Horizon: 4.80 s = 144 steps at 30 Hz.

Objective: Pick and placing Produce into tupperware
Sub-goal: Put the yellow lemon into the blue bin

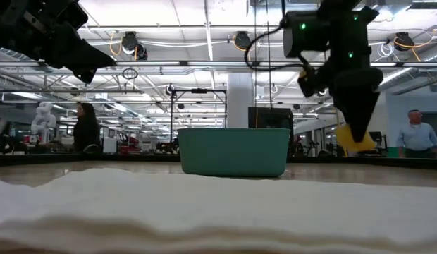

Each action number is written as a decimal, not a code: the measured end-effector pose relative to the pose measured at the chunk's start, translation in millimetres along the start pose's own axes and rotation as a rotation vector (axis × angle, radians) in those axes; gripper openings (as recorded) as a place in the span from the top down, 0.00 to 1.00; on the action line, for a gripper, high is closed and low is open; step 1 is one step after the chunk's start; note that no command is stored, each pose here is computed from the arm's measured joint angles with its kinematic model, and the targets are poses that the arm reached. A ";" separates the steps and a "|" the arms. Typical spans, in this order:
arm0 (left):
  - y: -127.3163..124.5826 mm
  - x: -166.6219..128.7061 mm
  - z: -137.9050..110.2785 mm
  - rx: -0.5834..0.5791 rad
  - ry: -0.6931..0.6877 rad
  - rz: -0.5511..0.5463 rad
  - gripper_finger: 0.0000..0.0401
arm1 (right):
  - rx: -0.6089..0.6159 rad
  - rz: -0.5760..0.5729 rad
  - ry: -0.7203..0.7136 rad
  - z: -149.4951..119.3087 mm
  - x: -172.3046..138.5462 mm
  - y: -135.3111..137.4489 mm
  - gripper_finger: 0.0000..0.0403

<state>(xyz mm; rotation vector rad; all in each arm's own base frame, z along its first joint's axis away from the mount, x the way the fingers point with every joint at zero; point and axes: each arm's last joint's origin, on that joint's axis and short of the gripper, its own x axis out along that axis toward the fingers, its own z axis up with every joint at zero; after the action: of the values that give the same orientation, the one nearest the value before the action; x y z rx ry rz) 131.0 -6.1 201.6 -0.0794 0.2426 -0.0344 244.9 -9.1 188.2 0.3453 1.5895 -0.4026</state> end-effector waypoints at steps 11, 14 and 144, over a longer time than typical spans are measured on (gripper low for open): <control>0.0 0.0 0.0 -0.003 0.000 0.000 0.94 | 0.000 0.172 -0.454 -8.1 -48.6 -6.5 0.54; 0.0 0.0 0.0 -0.005 0.000 0.000 0.94 | -0.010 0.193 -0.513 -15.3 -46.8 -9.9 0.54; 0.0 0.0 -0.6 -0.024 0.006 -0.001 0.94 | -0.218 0.422 -1.138 19.8 -14.7 15.0 0.54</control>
<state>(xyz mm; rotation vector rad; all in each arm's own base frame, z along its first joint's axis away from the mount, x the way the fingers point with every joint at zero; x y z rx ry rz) 130.8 -6.1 201.0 -0.1028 0.2491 -0.0324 270.2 -4.5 201.4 0.2031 0.4155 -0.0463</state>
